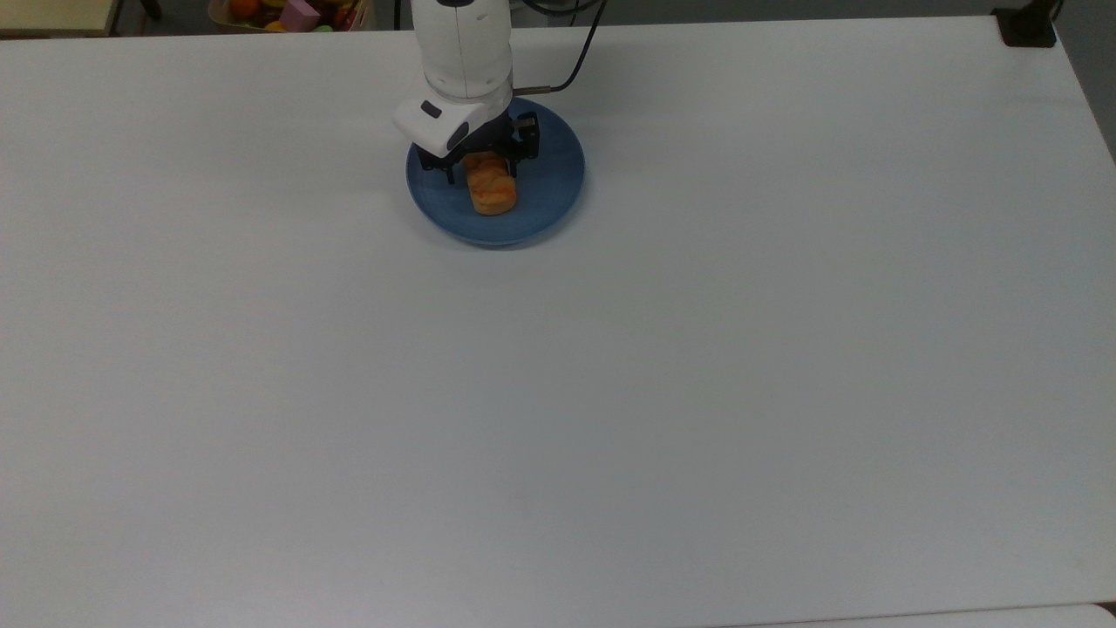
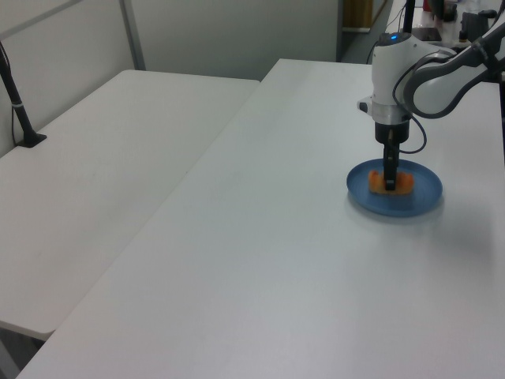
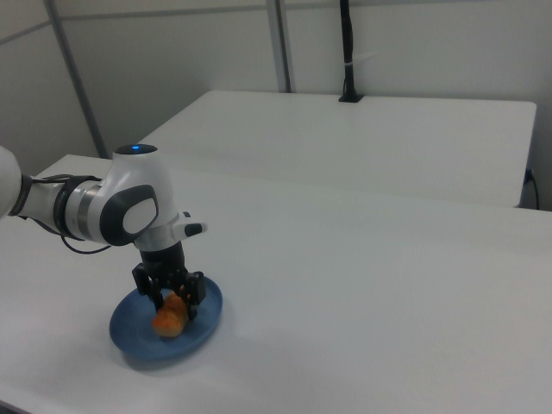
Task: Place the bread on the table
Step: 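Lower the gripper onto the orange bread roll on the blue plate, then close the gripper on the bread roll and lift it off the plate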
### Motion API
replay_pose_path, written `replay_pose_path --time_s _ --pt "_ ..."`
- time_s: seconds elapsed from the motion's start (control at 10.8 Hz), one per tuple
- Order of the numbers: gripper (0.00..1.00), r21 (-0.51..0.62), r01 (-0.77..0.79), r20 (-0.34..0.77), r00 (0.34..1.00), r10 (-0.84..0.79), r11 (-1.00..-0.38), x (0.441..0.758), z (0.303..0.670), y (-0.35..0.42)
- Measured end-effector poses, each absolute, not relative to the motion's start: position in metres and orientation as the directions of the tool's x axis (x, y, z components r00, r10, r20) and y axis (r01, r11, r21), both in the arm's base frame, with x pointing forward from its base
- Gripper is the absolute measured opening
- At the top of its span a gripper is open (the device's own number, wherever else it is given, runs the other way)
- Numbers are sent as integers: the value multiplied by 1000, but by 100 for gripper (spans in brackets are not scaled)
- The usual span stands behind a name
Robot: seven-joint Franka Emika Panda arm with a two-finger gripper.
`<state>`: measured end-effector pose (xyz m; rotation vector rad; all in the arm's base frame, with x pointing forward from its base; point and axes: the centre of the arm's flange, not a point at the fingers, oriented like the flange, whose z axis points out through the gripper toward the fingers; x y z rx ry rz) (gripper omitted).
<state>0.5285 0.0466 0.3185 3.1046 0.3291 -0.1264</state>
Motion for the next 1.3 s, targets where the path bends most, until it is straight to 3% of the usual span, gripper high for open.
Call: replay_pose_path --time_s 0.19,0.28,0.46,0.83,1.3 --pt "69 8 210 -83 974 208 -978 528 318 47" --pt "52 8 209 -83 975 208 -978 529 318 47" --pt "44 9 208 -81 975 206 -978 529 319 47" --pt "43 10 188 -86 979 187 -982 531 330 47" --pt "42 3 180 -144 974 177 -984 538 417 45"
